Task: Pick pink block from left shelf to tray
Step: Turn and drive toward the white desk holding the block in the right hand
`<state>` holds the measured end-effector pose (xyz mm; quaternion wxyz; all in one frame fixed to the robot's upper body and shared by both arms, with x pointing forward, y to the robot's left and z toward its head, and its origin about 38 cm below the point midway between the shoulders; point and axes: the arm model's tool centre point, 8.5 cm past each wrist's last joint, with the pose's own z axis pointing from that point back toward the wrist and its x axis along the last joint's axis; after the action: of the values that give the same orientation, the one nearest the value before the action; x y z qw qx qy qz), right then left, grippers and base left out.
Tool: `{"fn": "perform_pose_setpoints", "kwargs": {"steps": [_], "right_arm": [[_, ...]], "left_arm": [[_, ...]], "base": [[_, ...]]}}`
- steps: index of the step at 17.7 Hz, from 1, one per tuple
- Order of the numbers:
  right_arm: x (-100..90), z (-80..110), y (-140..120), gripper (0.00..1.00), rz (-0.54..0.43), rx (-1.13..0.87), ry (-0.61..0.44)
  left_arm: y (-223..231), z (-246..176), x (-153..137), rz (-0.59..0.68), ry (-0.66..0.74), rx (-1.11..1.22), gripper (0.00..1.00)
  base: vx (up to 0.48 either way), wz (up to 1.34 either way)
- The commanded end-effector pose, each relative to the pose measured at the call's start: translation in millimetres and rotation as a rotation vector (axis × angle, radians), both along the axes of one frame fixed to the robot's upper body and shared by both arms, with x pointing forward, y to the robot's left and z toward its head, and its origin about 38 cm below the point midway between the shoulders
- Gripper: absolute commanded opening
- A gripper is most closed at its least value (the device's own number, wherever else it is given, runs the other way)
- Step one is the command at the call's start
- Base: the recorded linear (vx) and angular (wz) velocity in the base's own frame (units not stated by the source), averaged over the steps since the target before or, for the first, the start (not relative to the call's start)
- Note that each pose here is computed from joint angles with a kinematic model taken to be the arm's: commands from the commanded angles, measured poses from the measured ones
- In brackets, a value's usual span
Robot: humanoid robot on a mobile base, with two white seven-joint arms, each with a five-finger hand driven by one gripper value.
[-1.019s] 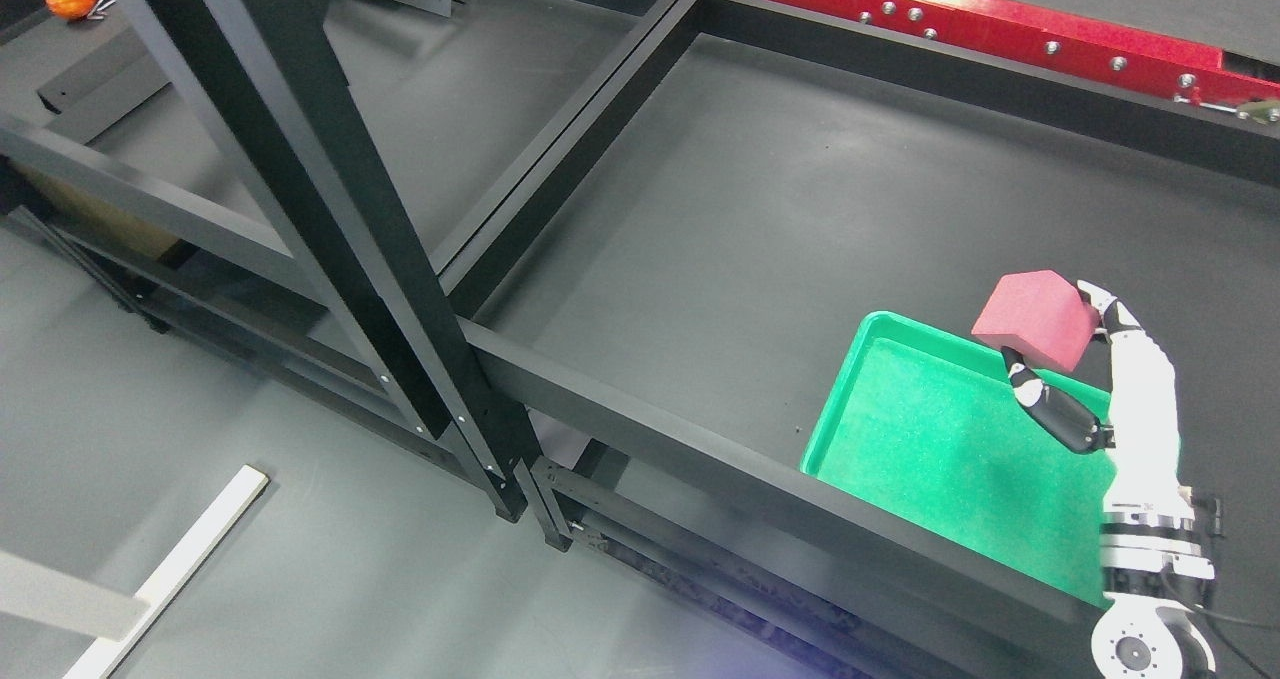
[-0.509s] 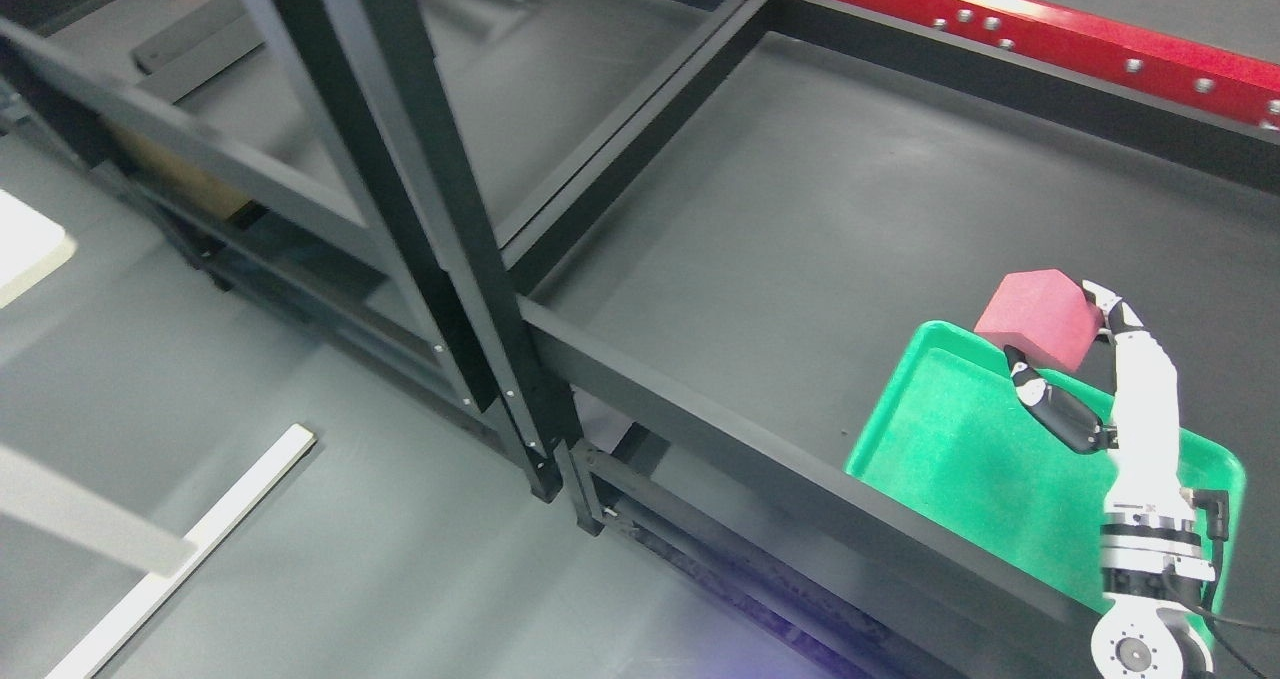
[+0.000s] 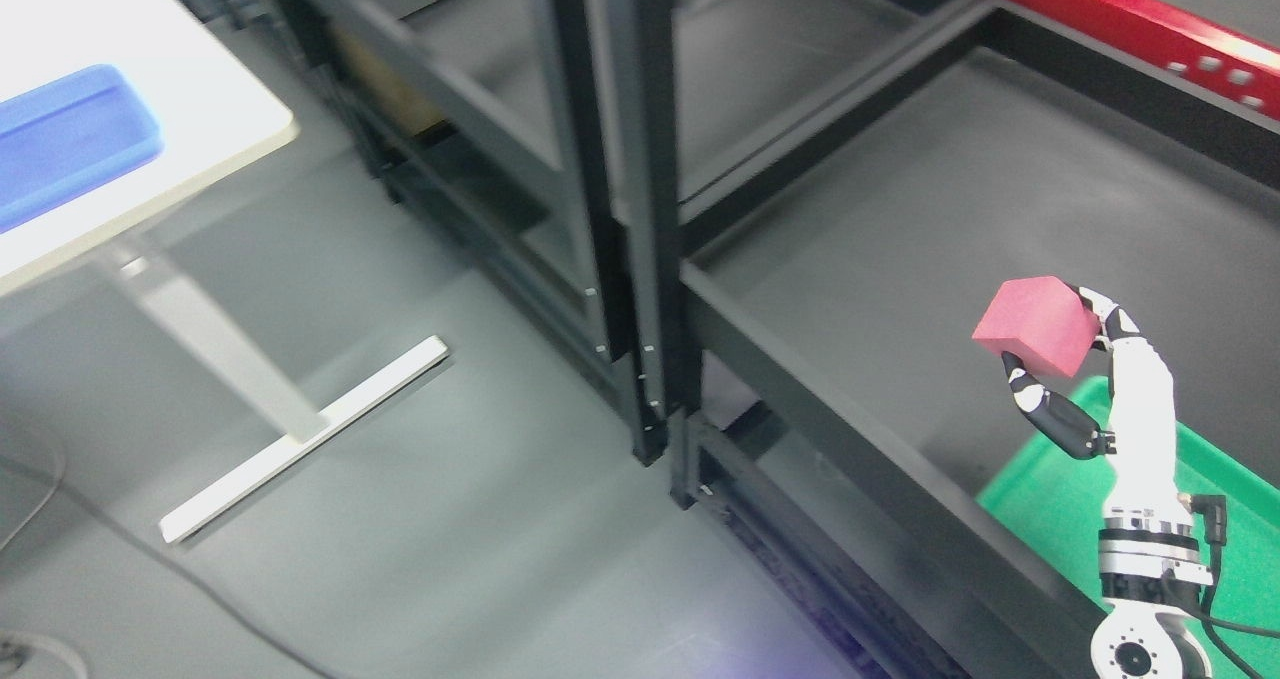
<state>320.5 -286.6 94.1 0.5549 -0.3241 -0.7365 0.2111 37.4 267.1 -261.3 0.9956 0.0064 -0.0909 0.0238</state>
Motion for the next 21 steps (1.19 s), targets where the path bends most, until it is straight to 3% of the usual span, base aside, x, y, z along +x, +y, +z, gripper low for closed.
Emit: {"fn": "perform_pose_setpoints", "kwargs": {"steps": [1,21], "right_arm": [[0.3,1.1,-3.6,0.05,0.001,-0.011,0.001],[-12.8,-4.1,0.1,0.04,0.013,0.022,0.020]], "left_arm": [[11.3,0.7,-5.9,-0.001,0.009,0.018,1.00],[11.3,0.7,-5.9,-0.001,0.009,0.018,1.00]], "base": [[-0.083,0.79],[-0.077,0.70]]}}
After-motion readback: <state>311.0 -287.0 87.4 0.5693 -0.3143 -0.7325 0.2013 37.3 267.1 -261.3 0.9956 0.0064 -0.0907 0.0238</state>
